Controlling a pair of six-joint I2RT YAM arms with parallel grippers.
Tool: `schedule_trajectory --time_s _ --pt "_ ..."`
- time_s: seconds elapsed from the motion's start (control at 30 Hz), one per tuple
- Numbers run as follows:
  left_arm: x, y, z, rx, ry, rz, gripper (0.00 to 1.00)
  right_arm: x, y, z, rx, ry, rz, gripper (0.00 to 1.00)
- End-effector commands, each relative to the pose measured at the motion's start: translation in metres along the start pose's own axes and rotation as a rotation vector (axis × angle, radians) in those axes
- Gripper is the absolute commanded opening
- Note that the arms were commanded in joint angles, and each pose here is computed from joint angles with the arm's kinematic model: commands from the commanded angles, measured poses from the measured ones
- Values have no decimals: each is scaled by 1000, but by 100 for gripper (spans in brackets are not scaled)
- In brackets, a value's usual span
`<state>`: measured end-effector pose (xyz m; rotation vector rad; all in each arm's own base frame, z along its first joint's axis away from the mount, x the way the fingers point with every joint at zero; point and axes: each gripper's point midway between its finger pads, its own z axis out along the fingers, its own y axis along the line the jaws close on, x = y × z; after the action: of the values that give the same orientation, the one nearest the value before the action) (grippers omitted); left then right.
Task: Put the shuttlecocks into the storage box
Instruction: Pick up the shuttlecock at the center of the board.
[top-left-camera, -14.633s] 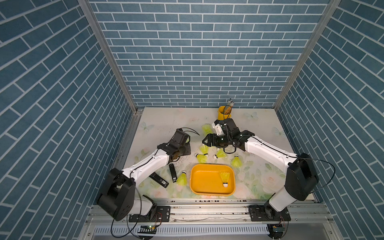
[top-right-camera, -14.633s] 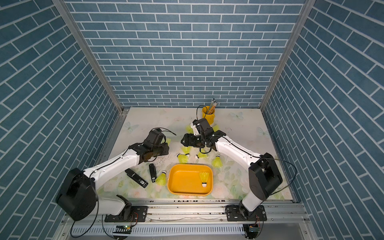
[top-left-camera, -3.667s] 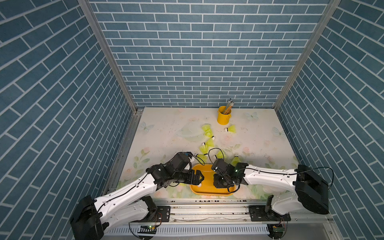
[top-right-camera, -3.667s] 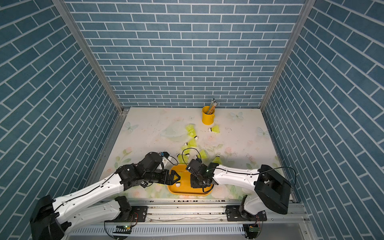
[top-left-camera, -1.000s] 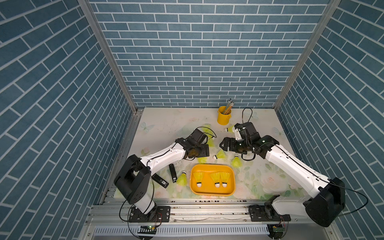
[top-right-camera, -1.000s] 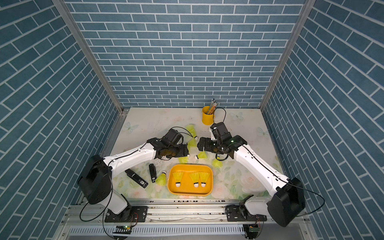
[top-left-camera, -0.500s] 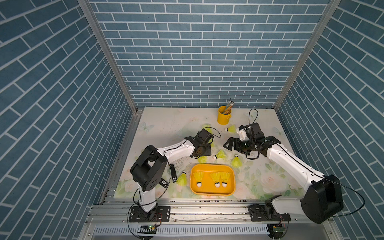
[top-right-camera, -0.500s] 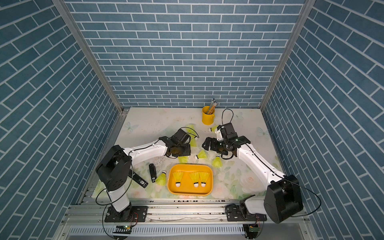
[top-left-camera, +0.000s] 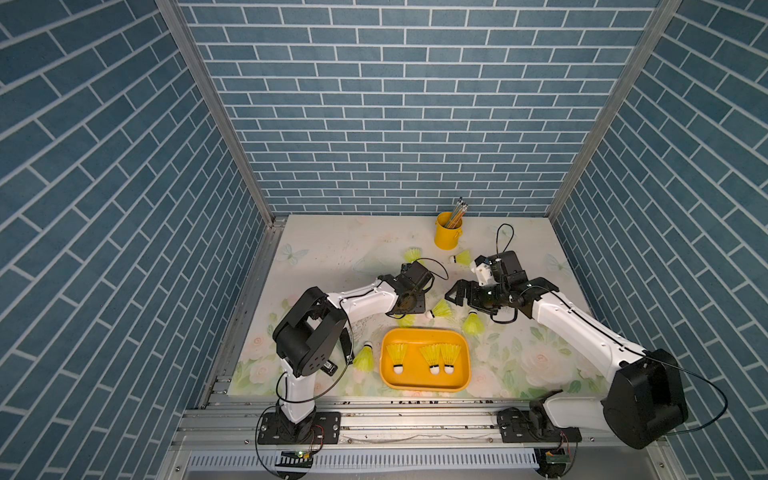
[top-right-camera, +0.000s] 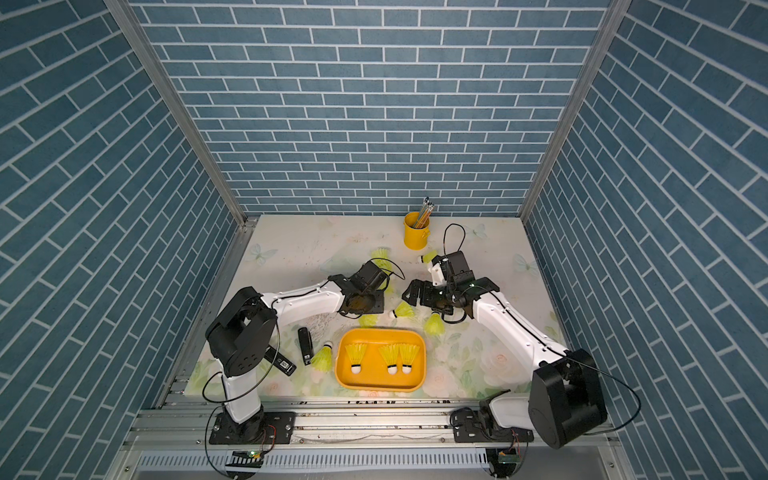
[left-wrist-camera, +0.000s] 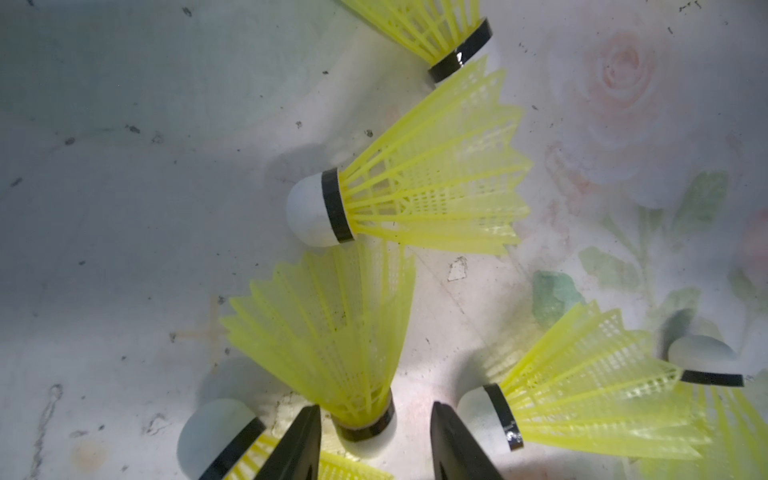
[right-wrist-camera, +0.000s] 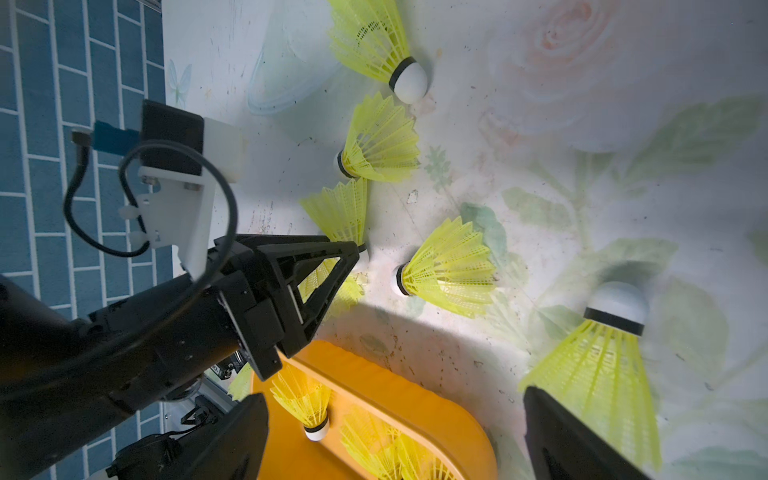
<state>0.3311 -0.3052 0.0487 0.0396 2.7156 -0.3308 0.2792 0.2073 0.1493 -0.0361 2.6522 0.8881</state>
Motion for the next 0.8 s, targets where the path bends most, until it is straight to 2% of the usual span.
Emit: schedule_trajectory --time_s 0.0,0.27,0.4,0.6,0.77 --pt "0 4 9 -45 0 32 47 -2 -4 -1 -23 -10 10 97" --pt "2 5 21 -89 10 74 43 -6 -19 2 -19 -20 53 96" --pt "1 10 21 -113 3 84 35 -7 -22 5 -21 -19 65 96" --pt "2 10 21 -117 1 100 33 -8 -24 8 -20 -16 76 95" --pt "2 10 20 -117 -3 110 23 -7 -23 10 -32 -14 82 93"
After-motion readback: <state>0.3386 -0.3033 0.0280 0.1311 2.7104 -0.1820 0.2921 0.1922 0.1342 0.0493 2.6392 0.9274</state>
